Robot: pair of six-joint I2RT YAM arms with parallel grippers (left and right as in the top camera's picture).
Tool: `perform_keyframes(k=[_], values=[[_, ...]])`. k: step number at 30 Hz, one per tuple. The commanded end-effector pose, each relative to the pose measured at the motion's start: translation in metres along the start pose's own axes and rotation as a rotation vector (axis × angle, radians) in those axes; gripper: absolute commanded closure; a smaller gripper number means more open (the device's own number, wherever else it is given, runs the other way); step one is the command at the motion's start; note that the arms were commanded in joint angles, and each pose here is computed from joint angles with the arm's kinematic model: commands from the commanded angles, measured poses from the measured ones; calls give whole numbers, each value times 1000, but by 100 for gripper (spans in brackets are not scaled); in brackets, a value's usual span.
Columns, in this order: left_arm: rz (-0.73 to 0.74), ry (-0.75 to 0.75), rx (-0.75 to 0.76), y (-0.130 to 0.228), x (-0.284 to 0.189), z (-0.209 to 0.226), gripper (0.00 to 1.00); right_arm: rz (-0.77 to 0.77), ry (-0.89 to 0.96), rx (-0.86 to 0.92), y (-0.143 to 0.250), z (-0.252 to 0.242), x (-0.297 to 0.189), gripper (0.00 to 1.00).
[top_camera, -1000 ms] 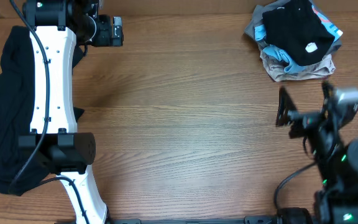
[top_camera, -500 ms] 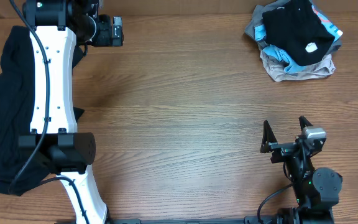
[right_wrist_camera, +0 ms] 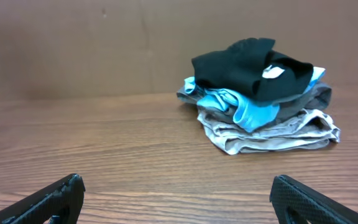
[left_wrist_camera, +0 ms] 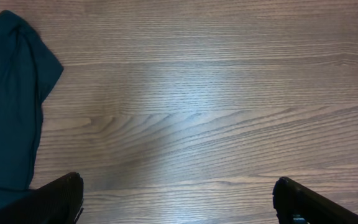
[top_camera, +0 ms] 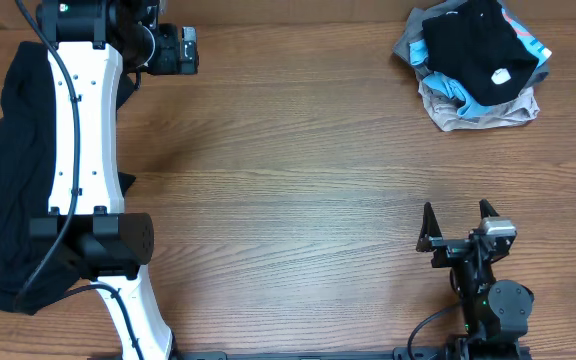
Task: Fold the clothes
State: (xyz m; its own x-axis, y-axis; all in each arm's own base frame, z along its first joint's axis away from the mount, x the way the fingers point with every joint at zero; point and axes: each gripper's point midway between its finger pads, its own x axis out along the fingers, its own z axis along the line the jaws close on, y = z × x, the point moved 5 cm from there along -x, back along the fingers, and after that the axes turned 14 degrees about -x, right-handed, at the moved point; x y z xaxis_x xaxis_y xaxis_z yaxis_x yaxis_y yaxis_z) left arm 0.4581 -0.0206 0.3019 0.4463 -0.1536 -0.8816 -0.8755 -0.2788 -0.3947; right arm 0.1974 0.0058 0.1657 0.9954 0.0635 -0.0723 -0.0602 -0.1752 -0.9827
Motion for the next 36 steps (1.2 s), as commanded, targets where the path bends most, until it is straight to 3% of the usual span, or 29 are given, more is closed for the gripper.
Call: perform_keyframes(k=[1,36], values=[[-13,3,21,0,-6,-2,0,-47,36,-3,-6,-5,-2,0],[-40,10,25,0,-19,-4,0,-49,13,-4,-6,0,-2,0]])
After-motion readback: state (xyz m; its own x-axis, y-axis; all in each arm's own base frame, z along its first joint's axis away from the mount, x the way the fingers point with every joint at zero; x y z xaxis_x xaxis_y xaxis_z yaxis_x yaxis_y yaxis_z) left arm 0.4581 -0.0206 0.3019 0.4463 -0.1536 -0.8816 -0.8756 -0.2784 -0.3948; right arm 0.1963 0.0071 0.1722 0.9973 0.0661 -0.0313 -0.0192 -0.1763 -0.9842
